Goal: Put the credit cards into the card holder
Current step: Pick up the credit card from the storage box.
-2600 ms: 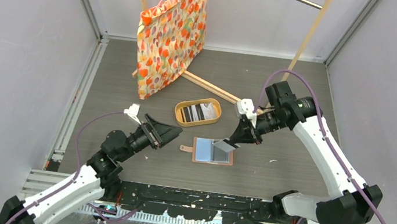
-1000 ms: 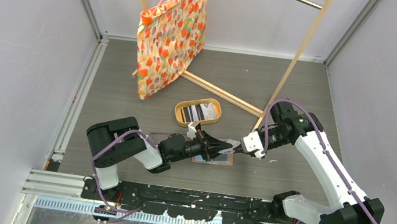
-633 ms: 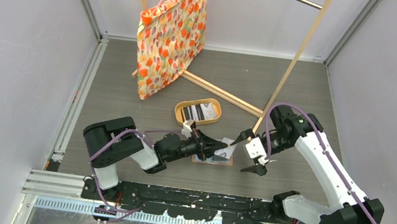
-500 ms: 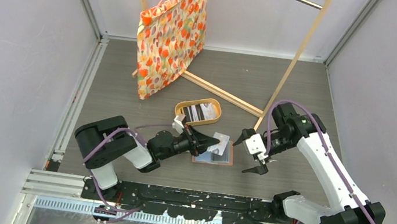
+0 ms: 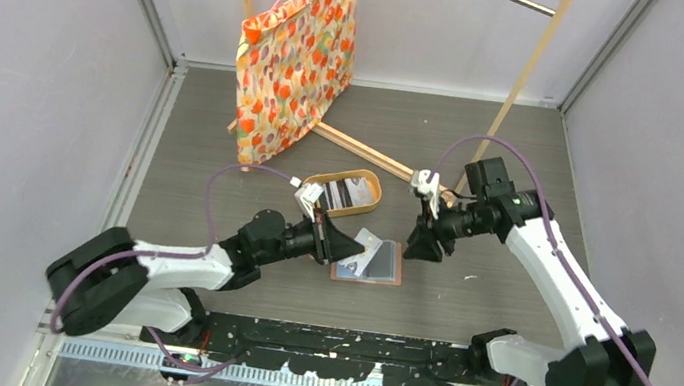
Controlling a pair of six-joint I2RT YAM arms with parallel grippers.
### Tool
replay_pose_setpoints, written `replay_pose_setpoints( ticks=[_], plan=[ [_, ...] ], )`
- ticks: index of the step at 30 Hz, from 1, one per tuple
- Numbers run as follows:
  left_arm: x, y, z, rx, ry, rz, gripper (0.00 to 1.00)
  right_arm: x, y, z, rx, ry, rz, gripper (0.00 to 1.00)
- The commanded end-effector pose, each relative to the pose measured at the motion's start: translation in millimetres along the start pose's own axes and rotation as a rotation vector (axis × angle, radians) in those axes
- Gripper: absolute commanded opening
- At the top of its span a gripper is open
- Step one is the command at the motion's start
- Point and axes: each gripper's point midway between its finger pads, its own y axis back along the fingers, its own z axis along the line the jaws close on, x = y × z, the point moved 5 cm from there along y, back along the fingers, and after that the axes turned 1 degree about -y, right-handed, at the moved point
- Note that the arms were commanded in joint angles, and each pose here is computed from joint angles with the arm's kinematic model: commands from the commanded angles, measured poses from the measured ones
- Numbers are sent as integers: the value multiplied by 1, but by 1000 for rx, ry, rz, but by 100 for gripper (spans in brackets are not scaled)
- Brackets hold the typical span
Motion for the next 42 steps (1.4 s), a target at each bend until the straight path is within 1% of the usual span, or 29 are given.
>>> replay_pose_setpoints(
  ticks=[1,2,3,4,6,7,9,10,13,17,21,26,29,34,35,36,37,38,40,41,42],
  plan=[
    [-7,20,13,-98,-322,9,1,-11,-20,-33,70,-373,-46,32],
    [-10,23,12,-97,-335,-12,1,-14,-25,-36,60,-468,-59,28],
    [-11,26,9,-86,-343,-28,0,-17,-29,-39,37,-516,-77,28],
    [-12,28,8,-71,-345,-42,1,-20,-33,-39,-3,-547,-101,34],
    [-12,30,5,-47,-334,-68,1,-30,-37,-33,-107,-570,-166,54],
    [-12,31,5,-37,-325,-82,1,-34,-37,-29,-151,-566,-192,62],
    [-12,33,3,-6,-308,-113,1,-40,-39,-26,-194,-543,-238,71],
    [-12,33,2,8,-299,-127,1,-42,-39,-25,-203,-539,-257,75],
    [-14,32,-7,64,-295,-146,0,-46,-47,-24,-219,-521,-290,77],
    [-19,29,-20,126,-302,-167,1,-44,-62,-20,-237,-512,-252,76],
    [-23,28,-29,160,-292,-177,1,-43,-68,-20,-250,-506,-223,74],
    [-24,29,-33,177,-280,-179,0,-45,-72,-10,-292,-477,-212,68],
    [-25,28,-36,195,-267,-184,1,-46,-77,-3,-336,-456,-198,59],
    [-24,27,-37,204,-254,-171,2,-50,-73,7,-407,-409,-185,27],
    [-23,27,-37,207,-253,-169,3,-50,-73,7,-406,-401,-186,18],
    [-23,27,-38,209,-253,-168,5,-50,-73,7,-404,-397,-186,6],
    [-23,28,-38,208,-252,-168,10,-49,-73,6,-395,-394,-181,2],
    [-23,28,-37,203,-250,-169,14,-48,-74,5,-384,-391,-173,1],
    [-22,31,-36,190,-252,-158,32,-45,-74,4,-368,-390,-156,1],
    [-23,34,-39,192,-260,-154,45,-45,-74,3,-365,-382,-149,1],
    [-22,37,-39,186,-273,-139,53,-44,-72,4,-370,-366,-141,1]
  ],
)
